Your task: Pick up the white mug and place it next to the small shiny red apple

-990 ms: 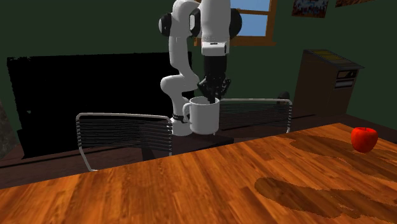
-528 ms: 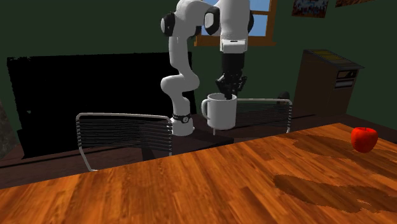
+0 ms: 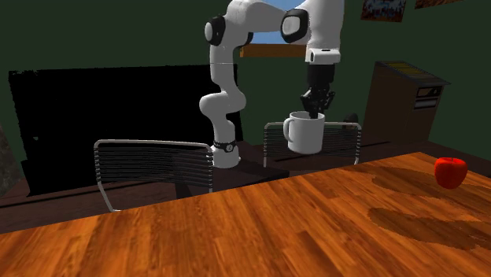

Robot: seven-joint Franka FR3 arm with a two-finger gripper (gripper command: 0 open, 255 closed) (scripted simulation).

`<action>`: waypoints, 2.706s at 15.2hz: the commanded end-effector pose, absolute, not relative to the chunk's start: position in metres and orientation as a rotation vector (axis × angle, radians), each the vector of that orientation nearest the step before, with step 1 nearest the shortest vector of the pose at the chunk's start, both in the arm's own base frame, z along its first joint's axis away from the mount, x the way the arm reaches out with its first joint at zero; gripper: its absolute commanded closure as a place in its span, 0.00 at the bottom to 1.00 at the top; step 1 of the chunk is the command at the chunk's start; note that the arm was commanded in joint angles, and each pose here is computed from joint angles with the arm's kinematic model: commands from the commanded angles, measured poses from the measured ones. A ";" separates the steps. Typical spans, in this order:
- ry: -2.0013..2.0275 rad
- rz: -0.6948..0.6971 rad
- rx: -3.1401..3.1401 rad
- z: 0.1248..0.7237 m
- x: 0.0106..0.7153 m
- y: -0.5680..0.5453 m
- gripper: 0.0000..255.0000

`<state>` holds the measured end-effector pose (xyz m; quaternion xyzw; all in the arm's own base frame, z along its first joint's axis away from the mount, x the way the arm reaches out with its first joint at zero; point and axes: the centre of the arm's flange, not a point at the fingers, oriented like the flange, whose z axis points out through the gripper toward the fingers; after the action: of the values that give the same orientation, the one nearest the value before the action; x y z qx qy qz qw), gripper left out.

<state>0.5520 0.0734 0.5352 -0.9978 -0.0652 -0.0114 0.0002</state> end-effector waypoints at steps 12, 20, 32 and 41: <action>-0.202 -0.036 -3.134 0.534 0.574 0.244 1.00; -0.202 -0.036 -3.134 0.534 0.589 0.349 1.00; -0.202 -0.036 -3.134 0.492 0.597 0.408 1.00; -0.202 -0.036 -3.134 0.444 0.597 0.408 1.00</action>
<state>0.5961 0.4087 0.4498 -0.9979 -0.0644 -0.0109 0.0001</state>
